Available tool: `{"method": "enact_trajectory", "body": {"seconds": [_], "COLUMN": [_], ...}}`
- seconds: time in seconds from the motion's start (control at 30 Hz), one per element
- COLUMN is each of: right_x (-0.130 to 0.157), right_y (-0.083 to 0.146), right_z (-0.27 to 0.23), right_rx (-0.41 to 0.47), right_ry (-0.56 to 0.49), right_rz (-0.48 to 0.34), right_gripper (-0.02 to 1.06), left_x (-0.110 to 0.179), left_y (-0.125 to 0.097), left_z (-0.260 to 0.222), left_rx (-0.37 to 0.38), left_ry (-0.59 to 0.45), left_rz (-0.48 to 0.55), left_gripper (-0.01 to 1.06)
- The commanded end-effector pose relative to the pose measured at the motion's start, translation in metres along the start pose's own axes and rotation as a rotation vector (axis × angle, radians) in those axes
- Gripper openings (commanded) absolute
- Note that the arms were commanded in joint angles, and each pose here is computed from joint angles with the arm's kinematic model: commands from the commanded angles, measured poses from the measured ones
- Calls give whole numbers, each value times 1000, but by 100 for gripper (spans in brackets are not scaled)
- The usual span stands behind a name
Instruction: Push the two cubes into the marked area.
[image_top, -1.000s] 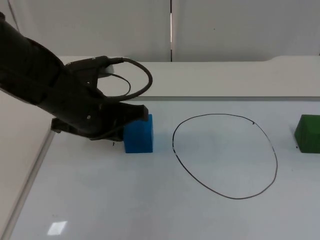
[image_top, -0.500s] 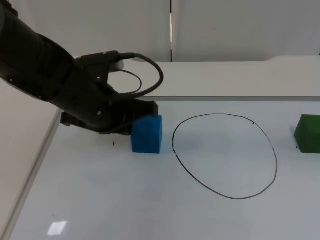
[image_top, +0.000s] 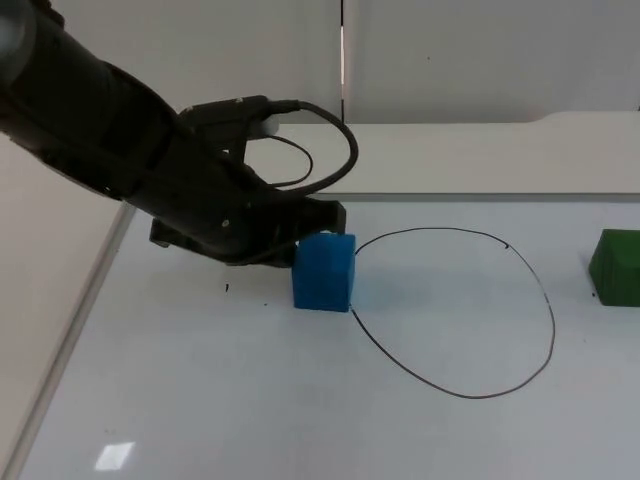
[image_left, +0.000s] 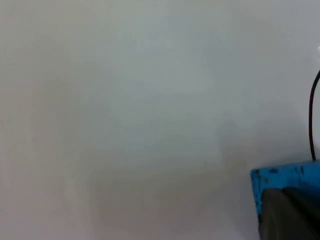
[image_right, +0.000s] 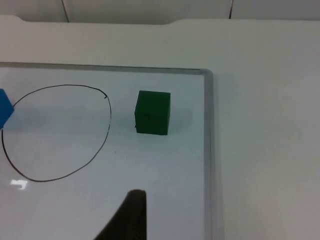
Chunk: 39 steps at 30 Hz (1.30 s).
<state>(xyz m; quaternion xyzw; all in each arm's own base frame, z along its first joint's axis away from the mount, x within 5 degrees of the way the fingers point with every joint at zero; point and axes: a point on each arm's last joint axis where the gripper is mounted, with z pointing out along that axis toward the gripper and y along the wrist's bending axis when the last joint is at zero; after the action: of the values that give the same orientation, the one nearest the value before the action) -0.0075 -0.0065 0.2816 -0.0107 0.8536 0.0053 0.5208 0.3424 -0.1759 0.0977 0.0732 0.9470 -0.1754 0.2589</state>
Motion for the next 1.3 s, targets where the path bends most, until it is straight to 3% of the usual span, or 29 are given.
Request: {"method": "enact_trajectory", "body": {"seconds": [0.0, 0.33, 0.7, 0.93, 1.27], "right_x": [1, 1, 1, 1, 1], "right_y": [0, 0, 0, 0, 0], "right_z": [1, 1, 1, 1, 1], "right_rx": [3, 3, 3, 3, 3], "right_ry": [-1, -1, -1, -1, -1], "right_rz": [2, 2, 0, 0, 0], "right_gripper": [105, 105, 105, 105, 105], "left_x": [0, 6, 5, 12, 12], "left_y": [-3, -18, -19, -35, -36], "left_z": [1, 3, 3, 4, 4], "left_rx": [13, 13, -7, 18, 29], "left_ry": [2, 1, -13, -1, 3], "left_rz": [-9, 20, 16, 42, 21], "left_gripper": [0, 0, 0, 0, 0]}}
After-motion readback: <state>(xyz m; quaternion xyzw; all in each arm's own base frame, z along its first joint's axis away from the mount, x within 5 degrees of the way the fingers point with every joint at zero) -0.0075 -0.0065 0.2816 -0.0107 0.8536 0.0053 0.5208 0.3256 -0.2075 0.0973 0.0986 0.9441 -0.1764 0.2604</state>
